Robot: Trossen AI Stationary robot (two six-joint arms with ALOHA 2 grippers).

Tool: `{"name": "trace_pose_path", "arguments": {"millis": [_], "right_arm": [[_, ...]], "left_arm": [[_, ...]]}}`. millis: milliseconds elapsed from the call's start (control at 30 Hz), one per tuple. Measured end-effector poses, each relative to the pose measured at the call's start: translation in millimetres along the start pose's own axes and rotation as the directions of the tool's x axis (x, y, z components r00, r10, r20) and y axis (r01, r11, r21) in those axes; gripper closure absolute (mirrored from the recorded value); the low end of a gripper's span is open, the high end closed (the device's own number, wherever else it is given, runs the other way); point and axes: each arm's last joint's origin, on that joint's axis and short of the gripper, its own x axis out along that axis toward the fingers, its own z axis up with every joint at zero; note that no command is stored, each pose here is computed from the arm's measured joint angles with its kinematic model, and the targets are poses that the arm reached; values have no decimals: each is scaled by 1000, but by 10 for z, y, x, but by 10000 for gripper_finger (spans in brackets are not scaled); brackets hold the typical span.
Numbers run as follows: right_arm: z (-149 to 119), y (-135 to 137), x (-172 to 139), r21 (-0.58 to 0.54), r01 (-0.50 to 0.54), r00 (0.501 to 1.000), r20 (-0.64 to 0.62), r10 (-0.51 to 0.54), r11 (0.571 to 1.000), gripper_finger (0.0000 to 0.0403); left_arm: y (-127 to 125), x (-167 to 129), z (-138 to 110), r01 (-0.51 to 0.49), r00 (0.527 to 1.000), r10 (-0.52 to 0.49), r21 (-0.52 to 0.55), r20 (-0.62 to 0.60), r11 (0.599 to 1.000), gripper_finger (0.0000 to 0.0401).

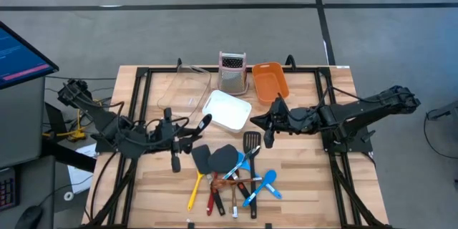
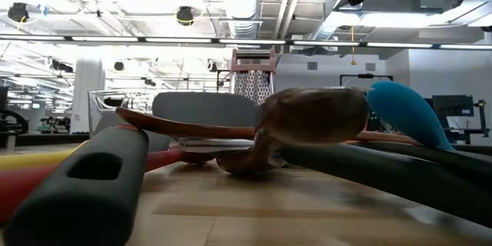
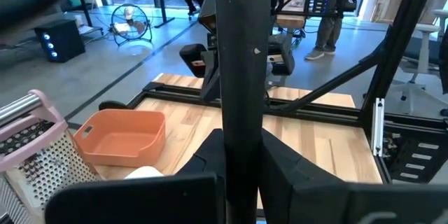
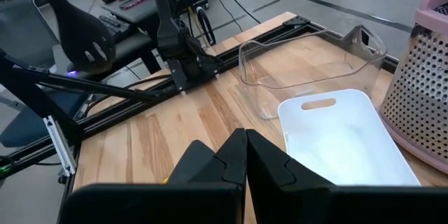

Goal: Pick & Place Kitchen Items
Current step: Put the black slotted spoon into the white bin

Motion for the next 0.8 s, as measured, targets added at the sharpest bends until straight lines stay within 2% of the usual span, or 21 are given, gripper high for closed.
{"name": "trace_pose_path", "arguments": {"millis": [300,400,567,800], "right_arm": [[125,63,-9,53,-67,991,120,60,996,403],[128,65,-9,55,-69,991,122,62,996,403],[126,67,-9,53,-74,991,119,67,996,403],[117,86,-12,47,-131,988,92,126,990,403]], "left_arm": [[139,155,33,-30,1000,30,-23,-7,999,377],[208,222,44,-47,999,47,-28,-12,998,377],[350,358,64,-17,999,18,23,-35,1000,377],[611,565,86,-1,998,2,5,-65,1000,377]]}}
